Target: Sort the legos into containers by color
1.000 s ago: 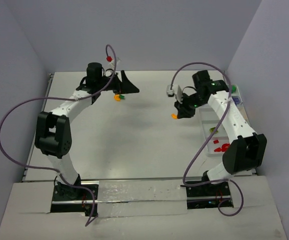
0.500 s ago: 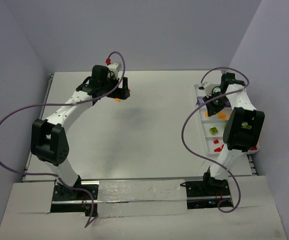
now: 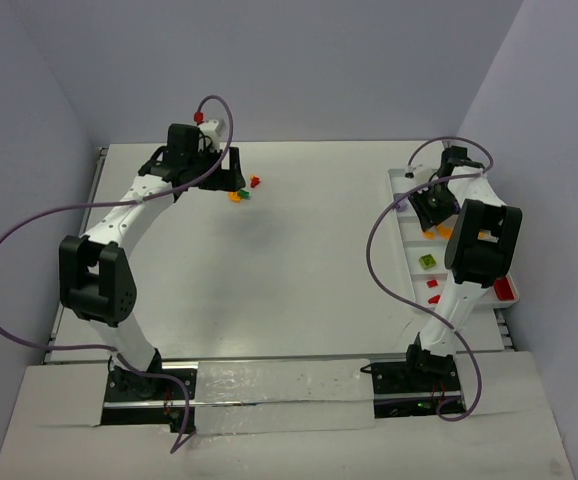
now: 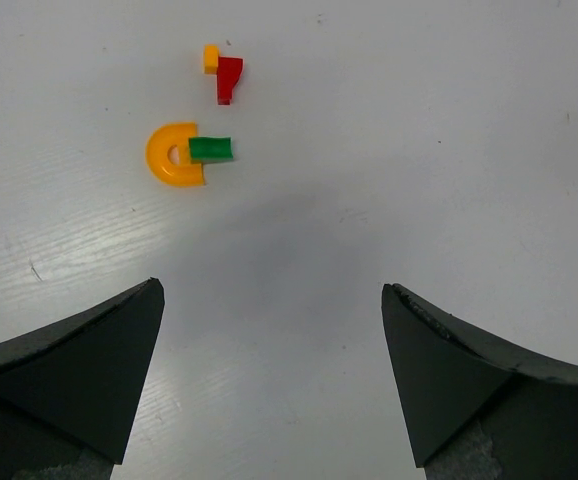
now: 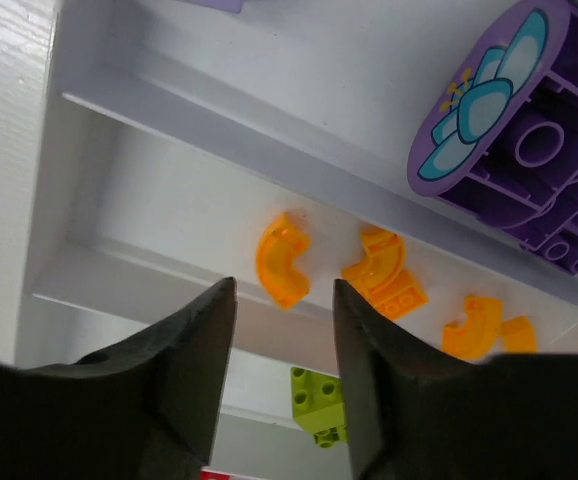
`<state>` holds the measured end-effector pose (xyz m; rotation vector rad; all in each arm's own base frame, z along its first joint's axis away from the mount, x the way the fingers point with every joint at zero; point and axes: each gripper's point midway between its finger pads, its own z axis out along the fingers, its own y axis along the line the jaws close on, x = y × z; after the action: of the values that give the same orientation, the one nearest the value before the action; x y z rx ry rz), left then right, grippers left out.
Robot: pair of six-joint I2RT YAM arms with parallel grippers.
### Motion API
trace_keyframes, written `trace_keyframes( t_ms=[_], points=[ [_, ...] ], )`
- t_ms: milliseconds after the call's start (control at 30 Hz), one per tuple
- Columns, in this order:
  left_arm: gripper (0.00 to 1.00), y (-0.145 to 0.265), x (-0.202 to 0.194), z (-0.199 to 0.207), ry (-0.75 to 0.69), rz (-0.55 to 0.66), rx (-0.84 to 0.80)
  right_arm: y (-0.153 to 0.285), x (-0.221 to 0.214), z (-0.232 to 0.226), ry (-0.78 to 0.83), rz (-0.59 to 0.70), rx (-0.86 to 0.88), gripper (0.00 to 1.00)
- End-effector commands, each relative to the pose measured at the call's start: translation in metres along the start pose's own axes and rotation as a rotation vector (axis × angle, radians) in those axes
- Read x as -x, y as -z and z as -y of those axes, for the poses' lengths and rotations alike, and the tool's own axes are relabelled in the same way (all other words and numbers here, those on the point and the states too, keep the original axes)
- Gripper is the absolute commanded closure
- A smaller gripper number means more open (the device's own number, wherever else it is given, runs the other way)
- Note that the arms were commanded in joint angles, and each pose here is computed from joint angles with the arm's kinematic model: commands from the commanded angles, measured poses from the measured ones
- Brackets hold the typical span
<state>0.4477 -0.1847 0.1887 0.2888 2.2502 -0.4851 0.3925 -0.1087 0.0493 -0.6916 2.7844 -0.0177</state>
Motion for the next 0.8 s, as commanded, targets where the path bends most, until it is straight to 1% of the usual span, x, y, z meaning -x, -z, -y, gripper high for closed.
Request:
trace_keyframes(
  t_ms=[0, 167, 300, 367, 433, 500, 533, 667, 700, 767],
  points=[
    [0.01, -0.001, 0.009, 0.005, -0.023, 0.008, -0.024, 0.017, 0.018, 0.017, -0.02, 0.059, -0.073, 0.43],
    [0.01, -0.007, 0.002, -0.004, -0.017, -0.013, -0.025, 0.032, 0.026, 0.015, -0.028, 0.098, -0.076, 0.39],
    [0.01, -0.025, -0.01, -0.026, -0.021, -0.061, 0.016, 0.063, 0.055, -0.003, -0.043, 0.217, -0.026, 0.3],
    [0.06, -0.037, -0.016, -0.034, -0.059, -0.085, 0.01, 0.081, 0.075, -0.016, -0.055, 0.281, -0.009, 0.27],
    [0.11, -0.046, -0.017, -0.04, -0.083, -0.088, 0.018, 0.092, 0.088, -0.027, -0.053, 0.322, -0.001, 0.25],
    [0.18, -0.059, -0.014, -0.047, -0.104, -0.093, 0.039, 0.105, 0.105, -0.045, -0.045, 0.372, 0.021, 0.18],
    [0.2, -0.068, -0.017, -0.053, -0.106, -0.105, 0.052, 0.11, 0.111, -0.053, -0.046, 0.39, 0.032, 0.17],
    [0.27, -0.079, -0.003, -0.059, -0.117, -0.066, 0.079, 0.118, 0.124, -0.071, -0.049, 0.426, 0.056, 0.16],
    [0.3, -0.087, -0.004, -0.06, -0.117, -0.073, 0.078, 0.122, 0.129, -0.079, -0.04, 0.442, 0.065, 0.16],
    [0.34, -0.095, -0.005, -0.061, -0.115, -0.079, 0.073, 0.123, 0.132, -0.087, -0.032, 0.448, 0.079, 0.16]
  ],
)
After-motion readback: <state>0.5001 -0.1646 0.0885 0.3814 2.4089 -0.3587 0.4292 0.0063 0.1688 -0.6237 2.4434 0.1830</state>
